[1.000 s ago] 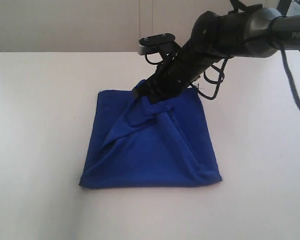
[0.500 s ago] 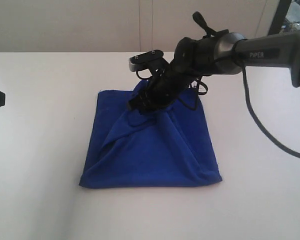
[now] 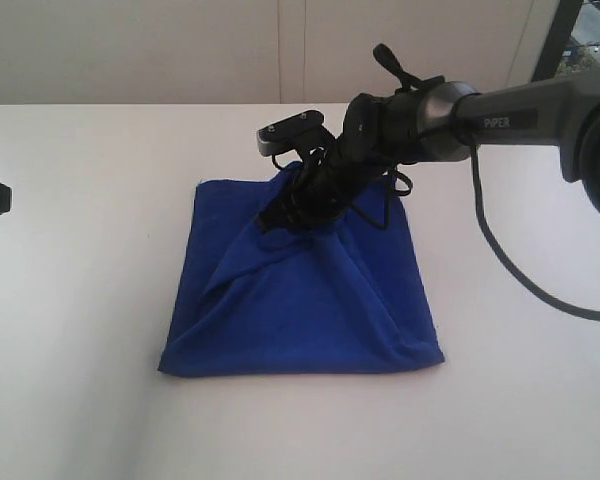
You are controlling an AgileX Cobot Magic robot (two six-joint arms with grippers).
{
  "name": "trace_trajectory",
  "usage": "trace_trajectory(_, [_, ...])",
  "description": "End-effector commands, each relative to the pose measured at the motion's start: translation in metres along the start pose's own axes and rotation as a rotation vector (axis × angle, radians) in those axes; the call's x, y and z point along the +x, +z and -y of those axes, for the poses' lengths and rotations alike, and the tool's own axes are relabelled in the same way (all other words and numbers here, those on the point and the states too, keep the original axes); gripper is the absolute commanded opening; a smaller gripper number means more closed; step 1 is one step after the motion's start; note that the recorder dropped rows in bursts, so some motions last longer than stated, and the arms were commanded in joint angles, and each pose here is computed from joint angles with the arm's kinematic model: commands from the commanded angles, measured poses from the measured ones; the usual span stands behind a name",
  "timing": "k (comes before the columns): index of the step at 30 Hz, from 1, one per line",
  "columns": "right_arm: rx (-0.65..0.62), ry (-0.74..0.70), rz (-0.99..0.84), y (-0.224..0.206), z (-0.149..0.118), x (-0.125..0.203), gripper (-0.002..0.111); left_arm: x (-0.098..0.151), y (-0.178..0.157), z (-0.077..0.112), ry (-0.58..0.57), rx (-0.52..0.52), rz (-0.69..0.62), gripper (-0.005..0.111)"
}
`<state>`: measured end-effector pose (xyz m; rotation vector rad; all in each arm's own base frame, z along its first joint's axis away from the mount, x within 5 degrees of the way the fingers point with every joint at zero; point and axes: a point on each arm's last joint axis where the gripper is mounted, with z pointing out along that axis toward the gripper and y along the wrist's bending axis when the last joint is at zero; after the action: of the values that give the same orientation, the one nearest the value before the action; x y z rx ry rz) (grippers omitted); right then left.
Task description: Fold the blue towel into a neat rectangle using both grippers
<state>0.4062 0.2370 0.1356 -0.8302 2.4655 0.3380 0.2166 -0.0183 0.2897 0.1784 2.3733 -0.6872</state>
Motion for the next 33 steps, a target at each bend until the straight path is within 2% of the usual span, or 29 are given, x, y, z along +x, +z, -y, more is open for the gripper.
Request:
trace_trajectory(1, [0.009,-0.022,0.010,-0.001,0.001,-0.003,0.006,0.001,0.001,0.003,-0.008,0.024,-0.001,0.000])
trace_trajectory(4, [0.015,-0.034,0.010,-0.002,0.001,-0.003,0.000,0.001,0.001,0.003,-0.008,0.025,-0.002,0.000])
trace_trajectory(15, [0.018,-0.036,0.039,-0.015,0.000,-0.010,0.000,0.001,0.001,0.003,-0.008,0.025,-0.002,0.000])
trace_trajectory(24, [0.015,-0.034,0.031,-0.014,0.000,-0.009,0.017,0.001,0.001,0.003,-0.008,0.026,-0.004,0.000])
trace_trajectory(30, [0.022,-0.046,0.032,-0.014,0.001,-0.009,0.015,0.001,0.001,0.003,-0.008,0.028,-0.005,0.000])
trace_trajectory(33, [0.028,-0.059,0.030,-0.014,0.001,-0.009,0.011,0.001,0.001,0.003,-0.008,0.028,-0.005,0.000])
